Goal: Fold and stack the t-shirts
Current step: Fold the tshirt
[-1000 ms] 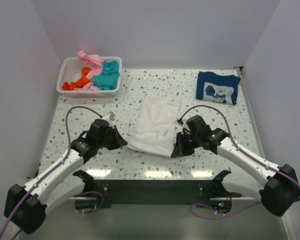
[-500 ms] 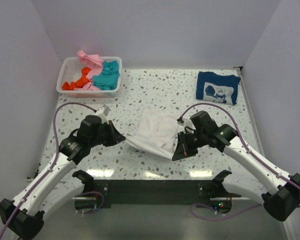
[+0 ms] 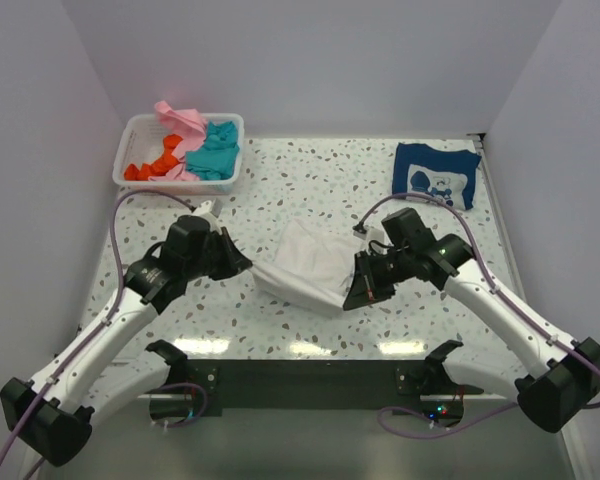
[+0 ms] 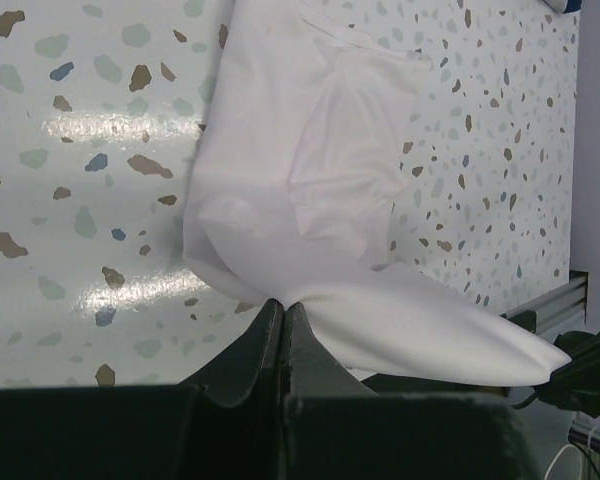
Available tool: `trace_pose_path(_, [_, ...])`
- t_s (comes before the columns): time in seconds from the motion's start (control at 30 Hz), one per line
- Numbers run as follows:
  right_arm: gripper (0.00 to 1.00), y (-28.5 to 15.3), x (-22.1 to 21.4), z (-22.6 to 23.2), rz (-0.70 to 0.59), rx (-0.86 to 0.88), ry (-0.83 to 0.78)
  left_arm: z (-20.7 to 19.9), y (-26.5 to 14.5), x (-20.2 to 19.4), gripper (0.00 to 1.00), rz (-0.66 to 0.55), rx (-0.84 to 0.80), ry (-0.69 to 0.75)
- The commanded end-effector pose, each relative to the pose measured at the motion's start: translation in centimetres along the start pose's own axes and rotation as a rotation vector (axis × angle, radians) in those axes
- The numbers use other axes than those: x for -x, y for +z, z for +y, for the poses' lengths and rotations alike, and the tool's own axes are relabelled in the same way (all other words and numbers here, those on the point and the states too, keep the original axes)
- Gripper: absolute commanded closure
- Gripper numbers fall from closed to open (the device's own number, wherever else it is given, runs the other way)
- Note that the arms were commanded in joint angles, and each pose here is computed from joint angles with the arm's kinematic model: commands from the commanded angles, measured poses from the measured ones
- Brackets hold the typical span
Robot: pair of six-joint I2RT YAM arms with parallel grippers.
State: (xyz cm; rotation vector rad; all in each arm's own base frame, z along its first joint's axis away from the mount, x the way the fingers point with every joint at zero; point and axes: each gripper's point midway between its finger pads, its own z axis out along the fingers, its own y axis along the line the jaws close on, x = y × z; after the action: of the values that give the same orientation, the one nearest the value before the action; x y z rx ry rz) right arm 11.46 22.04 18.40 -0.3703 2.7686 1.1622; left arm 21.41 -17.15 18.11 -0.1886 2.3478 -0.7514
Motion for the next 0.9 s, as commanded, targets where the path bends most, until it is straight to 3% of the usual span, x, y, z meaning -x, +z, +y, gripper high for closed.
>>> trace_pose_path(0.0, [1.0,-1.1,0.9,0.2,-0.009,0.009,-0.011,-1.7,0.1,4.2,1.0,-0.143,-0.021,0.039])
trace_pose_path(0.27, [1.0,-1.1,4.2,-1.8,-0.054,0.026,0.034,-2.3,2.6,6.2,1.0,-0.163,-0.004,0.048])
trace_pose_path(0.4, [1.0,-1.6,6.8,-1.9,-0.147,0.081,0.048,-2.5,3.7,7.6,1.0,-0.192,0.024,0.045])
trace_pose_path(0.87, [1.0,-1.2,10.5,-5.0,-0.177,0.11,0.133,-3.2,8.1,10.1,1.0,-0.194,0.058,0.054])
